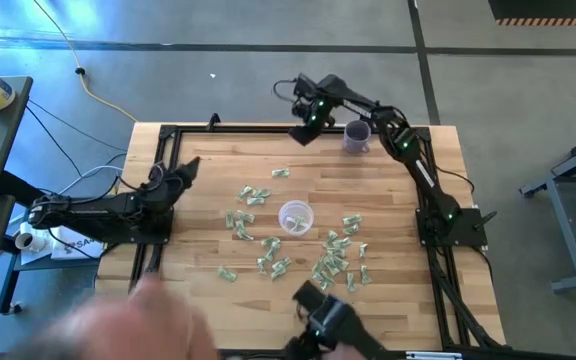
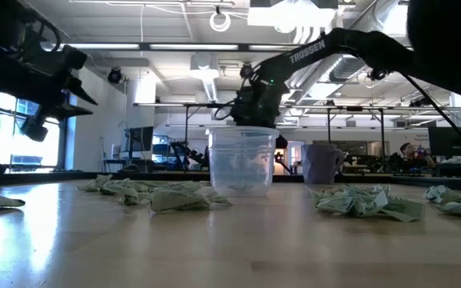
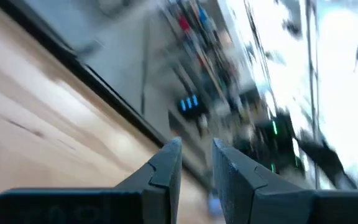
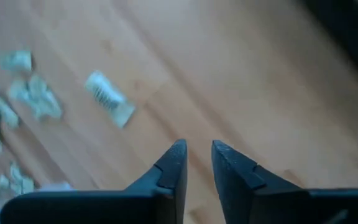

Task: Pick and place Stevia / Truvia into bins
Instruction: Put the green stevia packet into the transparent bin

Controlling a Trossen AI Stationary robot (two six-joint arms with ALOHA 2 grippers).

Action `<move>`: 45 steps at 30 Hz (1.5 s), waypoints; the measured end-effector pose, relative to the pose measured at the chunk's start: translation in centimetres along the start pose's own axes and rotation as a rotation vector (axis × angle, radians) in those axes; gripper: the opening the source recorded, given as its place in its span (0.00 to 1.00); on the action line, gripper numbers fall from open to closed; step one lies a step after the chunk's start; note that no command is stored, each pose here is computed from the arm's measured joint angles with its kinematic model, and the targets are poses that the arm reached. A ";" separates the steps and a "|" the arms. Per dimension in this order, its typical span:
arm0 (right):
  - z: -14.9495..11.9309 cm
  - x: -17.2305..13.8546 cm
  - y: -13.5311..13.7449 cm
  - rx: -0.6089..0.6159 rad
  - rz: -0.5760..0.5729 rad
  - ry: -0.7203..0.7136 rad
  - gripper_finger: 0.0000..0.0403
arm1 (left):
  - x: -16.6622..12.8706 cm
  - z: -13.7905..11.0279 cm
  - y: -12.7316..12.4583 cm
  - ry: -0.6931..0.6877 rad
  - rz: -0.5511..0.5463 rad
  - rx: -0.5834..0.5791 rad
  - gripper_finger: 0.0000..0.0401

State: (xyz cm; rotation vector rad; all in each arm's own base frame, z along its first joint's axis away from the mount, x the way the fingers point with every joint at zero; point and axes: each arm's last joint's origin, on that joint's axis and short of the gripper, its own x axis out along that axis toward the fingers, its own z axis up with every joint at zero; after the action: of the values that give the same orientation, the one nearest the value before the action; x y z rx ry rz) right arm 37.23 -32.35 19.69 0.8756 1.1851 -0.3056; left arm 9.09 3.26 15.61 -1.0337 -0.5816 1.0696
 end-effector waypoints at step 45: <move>0.1 2.4 5.6 -0.231 -0.054 -0.068 0.18 | 4.2 3.1 0.4 0.328 -0.079 -0.096 0.31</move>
State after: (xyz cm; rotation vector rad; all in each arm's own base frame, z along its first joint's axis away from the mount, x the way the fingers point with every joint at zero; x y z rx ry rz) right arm 41.76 -28.29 20.00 0.6286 1.1566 -0.2351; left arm 8.05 8.36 16.27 -1.2298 -0.4062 0.7866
